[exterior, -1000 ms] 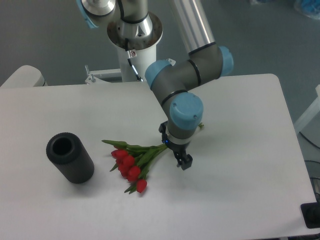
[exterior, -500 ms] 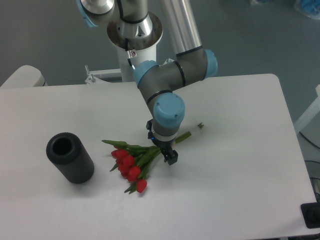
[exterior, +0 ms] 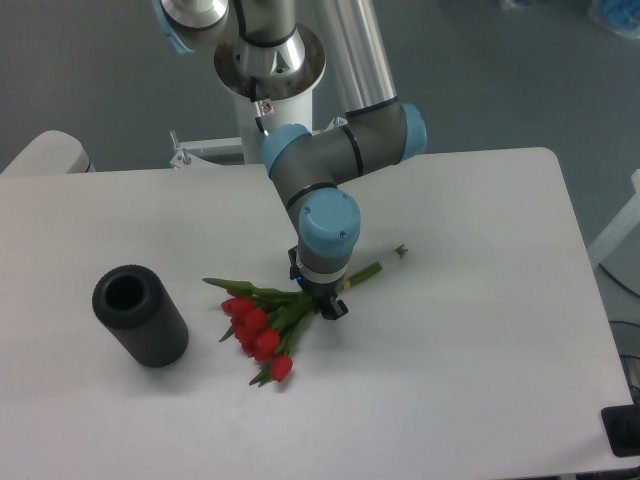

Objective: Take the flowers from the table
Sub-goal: 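Close the gripper around the tulip stems, then lift the tulip bouquet and carry it away from the black vase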

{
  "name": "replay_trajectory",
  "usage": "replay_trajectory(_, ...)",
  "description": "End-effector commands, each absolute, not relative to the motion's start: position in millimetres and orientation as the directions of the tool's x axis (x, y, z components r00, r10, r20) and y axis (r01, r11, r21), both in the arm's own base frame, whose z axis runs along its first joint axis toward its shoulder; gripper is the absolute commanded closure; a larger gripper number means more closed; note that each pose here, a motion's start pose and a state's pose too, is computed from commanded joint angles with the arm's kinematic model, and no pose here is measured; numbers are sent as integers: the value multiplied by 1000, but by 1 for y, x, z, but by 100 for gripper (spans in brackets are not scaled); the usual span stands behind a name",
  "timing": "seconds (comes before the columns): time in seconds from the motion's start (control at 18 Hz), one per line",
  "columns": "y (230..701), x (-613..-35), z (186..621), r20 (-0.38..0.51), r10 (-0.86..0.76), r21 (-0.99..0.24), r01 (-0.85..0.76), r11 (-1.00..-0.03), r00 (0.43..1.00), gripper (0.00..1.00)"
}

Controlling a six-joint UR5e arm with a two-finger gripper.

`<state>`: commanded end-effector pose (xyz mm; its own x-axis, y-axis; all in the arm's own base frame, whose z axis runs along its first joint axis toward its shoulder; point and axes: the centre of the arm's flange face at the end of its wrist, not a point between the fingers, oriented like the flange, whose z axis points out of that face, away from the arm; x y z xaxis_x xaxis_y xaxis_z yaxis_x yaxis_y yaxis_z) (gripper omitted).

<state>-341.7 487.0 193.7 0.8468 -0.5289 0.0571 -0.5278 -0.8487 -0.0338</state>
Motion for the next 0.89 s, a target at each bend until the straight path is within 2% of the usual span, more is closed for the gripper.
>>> replay_trajectory(0.33,499,-382,236,-33,-503,-49,-504,-862,863,98)
replay_trajectory(0.61,513,-412,248,-74,-493,-51,-497,-866,867,98)
replay_trajectory(0.89,531,-458,260,-28,-489,-40,-490,-871,872,98)
